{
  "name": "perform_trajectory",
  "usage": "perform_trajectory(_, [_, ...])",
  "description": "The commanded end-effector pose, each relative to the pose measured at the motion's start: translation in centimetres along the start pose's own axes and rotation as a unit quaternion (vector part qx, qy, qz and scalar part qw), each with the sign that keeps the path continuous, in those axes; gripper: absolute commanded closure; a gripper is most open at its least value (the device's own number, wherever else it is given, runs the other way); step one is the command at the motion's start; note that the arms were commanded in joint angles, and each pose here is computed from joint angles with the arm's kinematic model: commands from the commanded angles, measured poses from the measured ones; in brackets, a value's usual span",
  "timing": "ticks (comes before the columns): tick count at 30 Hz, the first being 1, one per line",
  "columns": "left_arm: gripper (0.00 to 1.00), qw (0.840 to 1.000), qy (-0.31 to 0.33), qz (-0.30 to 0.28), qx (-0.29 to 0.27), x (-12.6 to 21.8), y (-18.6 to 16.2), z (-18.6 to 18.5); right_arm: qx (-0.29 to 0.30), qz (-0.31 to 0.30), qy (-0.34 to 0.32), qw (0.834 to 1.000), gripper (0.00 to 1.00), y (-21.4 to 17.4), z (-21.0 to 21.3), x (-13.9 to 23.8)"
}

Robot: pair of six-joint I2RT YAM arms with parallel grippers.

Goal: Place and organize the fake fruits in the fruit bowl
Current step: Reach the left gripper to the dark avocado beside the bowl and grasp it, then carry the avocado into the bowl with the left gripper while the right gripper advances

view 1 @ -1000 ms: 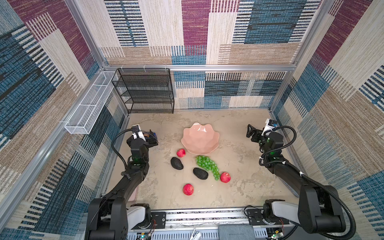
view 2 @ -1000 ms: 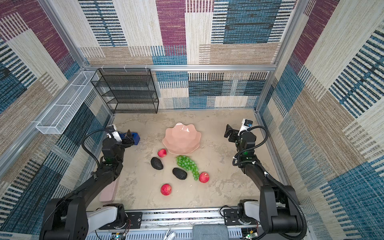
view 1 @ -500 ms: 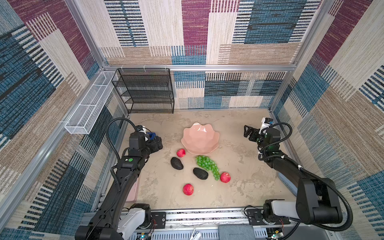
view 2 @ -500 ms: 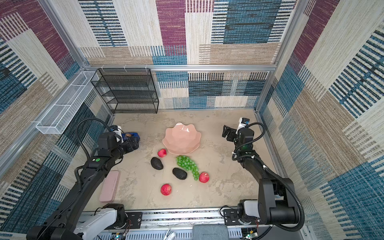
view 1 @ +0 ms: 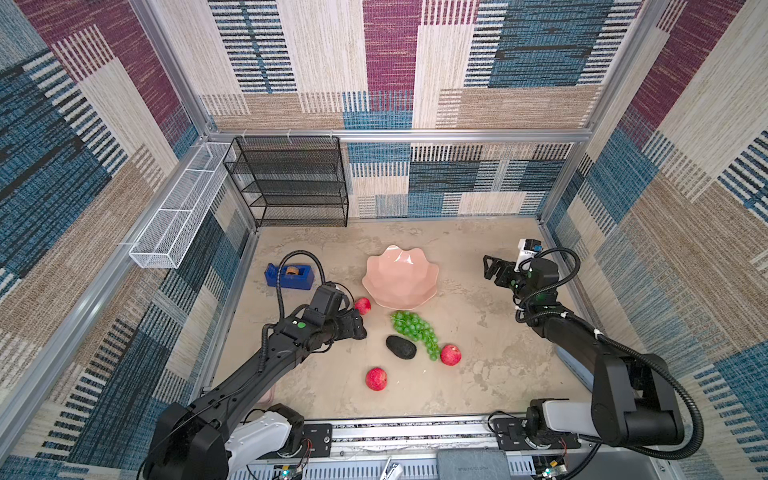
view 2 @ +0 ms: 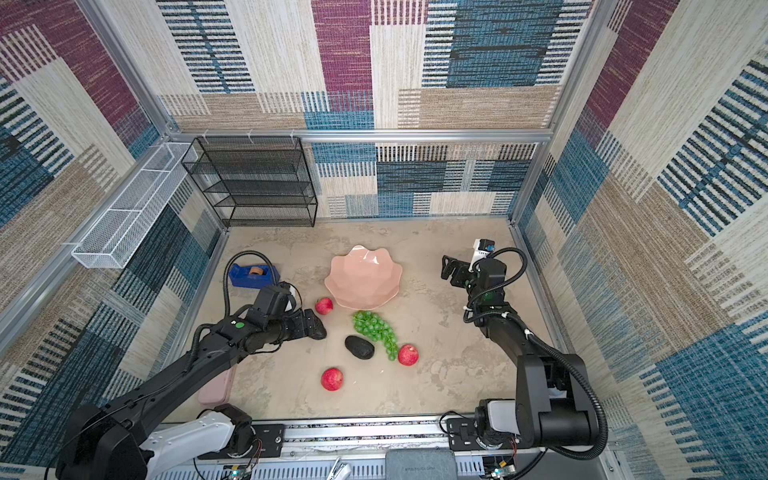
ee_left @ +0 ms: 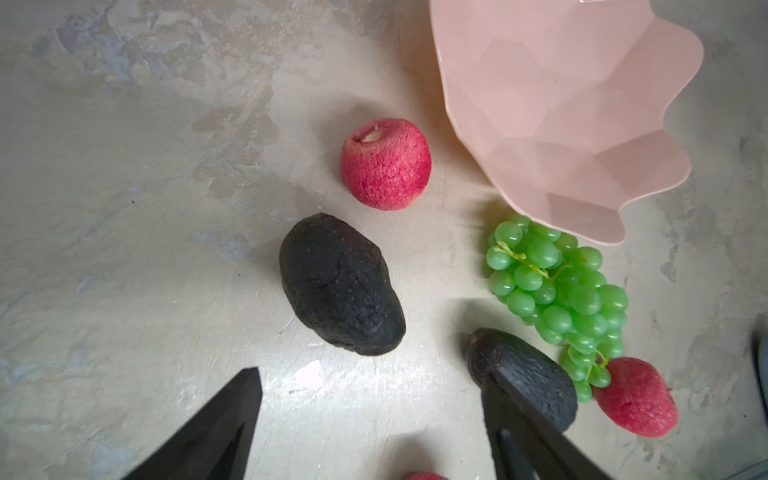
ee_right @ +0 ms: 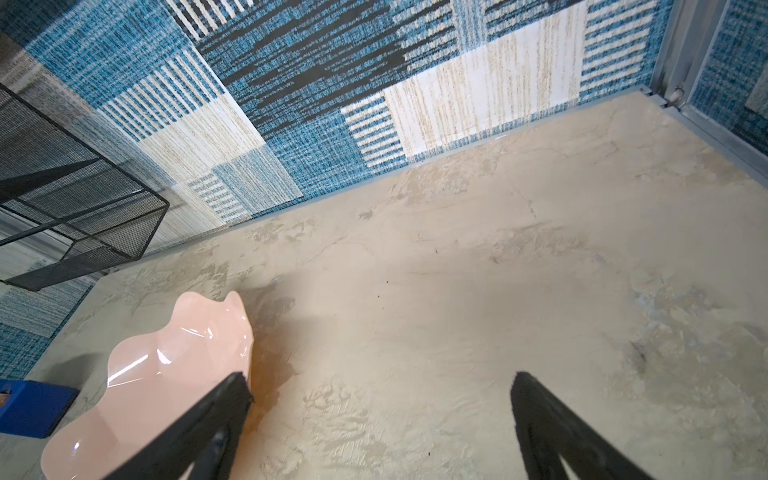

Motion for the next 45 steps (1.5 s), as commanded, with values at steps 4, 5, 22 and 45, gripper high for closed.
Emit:
perform_trajectory(4, [0.14, 1.000, 0.009, 0.010, 0.014, -2.3, 0.2, -0.4, -0.005, -0.009, 0.006, 1.000, 0.00, -0.1, 0.0, 0.7])
perform_trajectory(5, [0.14, 1.000, 0.011, 0.011, 0.013, -2.6, 0.2, -0.4, -0.003, -0.011, 0.005, 1.000, 0.00, -0.2, 0.0, 0.8])
perform_trajectory(22, [0.48, 0.997, 0.073, 0.022, 0.003, -5.2, -0.4, 0.7, -0.006, -0.007, 0.008, 1.000, 0.00, -0.5, -0.2, 0.9])
perform_trajectory(45, [0.54, 0.988, -0.063, -0.055, -0.131, -3.8, 15.1, -7.1, 0.002, 0.058, -0.012, 0.998, 0.00, -1.9, 1.3, 0.9])
Point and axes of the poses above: each gripper's point midway between its finger pads, its own x axis back along the fingers, its own z axis along the line the jaws close on, y = z × x, the point moved 10 cm from there along x, back along the fingers, and after that the axes turned 15 degrees about -x, right-handed, at the moved point
